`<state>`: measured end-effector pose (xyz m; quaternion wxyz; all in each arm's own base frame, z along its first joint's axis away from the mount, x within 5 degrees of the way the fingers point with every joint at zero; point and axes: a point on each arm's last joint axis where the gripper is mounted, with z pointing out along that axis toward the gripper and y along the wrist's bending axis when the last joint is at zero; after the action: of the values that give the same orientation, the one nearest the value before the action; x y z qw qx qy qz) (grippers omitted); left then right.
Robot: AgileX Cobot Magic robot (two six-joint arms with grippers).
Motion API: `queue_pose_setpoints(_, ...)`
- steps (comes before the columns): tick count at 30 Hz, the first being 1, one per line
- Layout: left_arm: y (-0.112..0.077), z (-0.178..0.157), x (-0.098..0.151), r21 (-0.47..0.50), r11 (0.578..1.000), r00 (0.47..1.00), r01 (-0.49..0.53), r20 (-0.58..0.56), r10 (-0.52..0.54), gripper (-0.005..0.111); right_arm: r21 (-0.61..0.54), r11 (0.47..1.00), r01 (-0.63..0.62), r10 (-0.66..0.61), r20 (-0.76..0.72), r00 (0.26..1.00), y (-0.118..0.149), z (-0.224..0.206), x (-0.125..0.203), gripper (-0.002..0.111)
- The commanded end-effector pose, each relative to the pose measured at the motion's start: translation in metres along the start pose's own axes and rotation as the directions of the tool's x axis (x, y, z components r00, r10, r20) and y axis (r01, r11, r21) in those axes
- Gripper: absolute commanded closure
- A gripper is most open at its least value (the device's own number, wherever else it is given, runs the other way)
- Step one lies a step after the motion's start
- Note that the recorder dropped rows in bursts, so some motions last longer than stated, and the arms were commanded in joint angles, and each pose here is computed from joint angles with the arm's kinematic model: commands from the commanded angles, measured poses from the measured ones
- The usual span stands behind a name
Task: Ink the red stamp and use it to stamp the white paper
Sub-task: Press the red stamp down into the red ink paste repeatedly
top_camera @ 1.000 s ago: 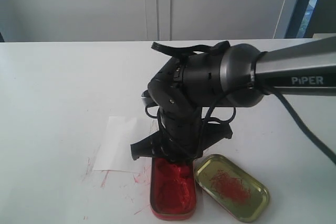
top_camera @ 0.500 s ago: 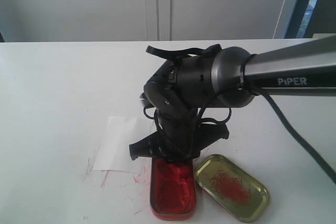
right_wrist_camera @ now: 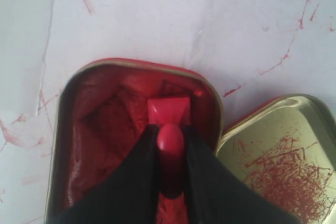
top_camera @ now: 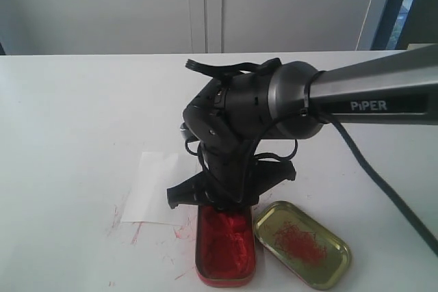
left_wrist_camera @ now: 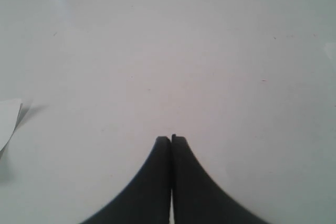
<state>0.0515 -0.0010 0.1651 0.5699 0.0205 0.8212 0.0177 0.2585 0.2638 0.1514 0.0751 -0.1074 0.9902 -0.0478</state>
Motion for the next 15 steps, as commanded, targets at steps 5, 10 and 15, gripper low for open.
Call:
queue_pose_setpoints(5, 0.0, 0.0, -0.001, 0.002, 1.0, 1.0, 0.01, -0.002, -0.01, 0.107, 0.097, 0.995, 0.027, -0.004, -0.231, 0.973, -0.002, 0.049, 0.026, 0.108)
queue_pose_setpoints(10, 0.0, 0.0, -0.001, 0.002, 1.0, 1.0, 0.01, -0.002, -0.01, 0.107, 0.104, 0.994, 0.027, 0.0, -0.258, 0.966, -0.007, 0.057, 0.036, 0.108)
queue_pose_setpoints(15, 0.0, 0.0, -0.001, 0.002, 1.0, 1.0, 0.01, -0.002, -0.01, 0.107, 0.103, 0.994, 0.027, 0.001, -0.263, 0.965, -0.008, 0.06, 0.04, 0.108)
